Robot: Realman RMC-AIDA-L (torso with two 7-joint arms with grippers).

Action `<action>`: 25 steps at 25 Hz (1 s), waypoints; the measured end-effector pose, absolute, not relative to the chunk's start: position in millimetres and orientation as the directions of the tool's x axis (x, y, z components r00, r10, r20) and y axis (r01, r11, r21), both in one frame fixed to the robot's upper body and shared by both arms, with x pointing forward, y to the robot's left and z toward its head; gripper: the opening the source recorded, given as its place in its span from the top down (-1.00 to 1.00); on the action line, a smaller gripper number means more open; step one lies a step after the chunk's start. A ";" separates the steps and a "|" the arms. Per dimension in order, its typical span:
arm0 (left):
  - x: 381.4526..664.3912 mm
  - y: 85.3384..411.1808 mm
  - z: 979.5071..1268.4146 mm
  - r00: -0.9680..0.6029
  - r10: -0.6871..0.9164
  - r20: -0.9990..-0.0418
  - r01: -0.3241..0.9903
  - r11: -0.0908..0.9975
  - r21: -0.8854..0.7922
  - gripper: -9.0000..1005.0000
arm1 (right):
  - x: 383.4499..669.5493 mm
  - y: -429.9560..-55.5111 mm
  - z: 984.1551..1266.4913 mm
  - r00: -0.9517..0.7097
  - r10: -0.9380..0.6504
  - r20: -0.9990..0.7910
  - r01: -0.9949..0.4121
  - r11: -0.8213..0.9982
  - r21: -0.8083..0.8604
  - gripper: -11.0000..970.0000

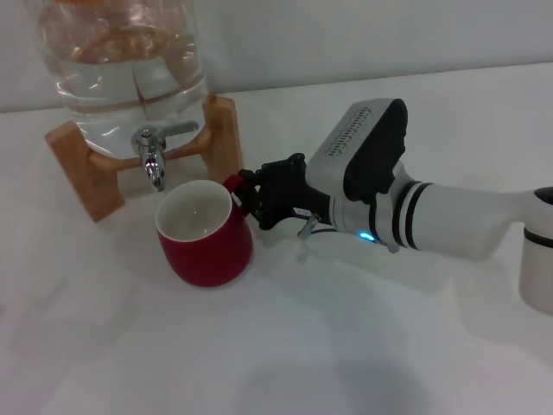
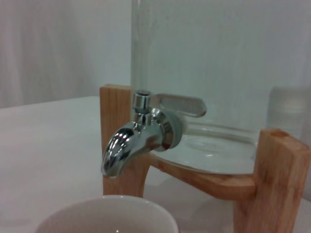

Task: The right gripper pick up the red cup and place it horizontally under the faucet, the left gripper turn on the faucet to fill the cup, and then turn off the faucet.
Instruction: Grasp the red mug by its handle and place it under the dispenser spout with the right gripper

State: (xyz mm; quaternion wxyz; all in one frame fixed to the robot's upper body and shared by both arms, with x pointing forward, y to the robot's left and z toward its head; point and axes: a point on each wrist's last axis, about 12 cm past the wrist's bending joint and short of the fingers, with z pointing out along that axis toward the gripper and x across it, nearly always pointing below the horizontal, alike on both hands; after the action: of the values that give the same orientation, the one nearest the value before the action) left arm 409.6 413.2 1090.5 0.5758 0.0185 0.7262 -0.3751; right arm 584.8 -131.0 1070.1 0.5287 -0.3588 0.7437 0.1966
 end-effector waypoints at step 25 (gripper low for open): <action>407.1 415.3 1091.8 -0.323 -0.413 -0.851 0.454 0.722 -0.522 -0.78 | 593.2 -113.8 1071.7 -0.230 -0.338 -0.913 -0.726 0.684 -0.070 0.72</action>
State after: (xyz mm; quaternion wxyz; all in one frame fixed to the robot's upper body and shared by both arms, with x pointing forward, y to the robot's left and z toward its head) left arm 407.1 415.3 1091.8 0.5814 0.0141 0.7232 -0.3725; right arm 593.2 -113.8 1071.7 0.5128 -0.3497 0.7608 0.1895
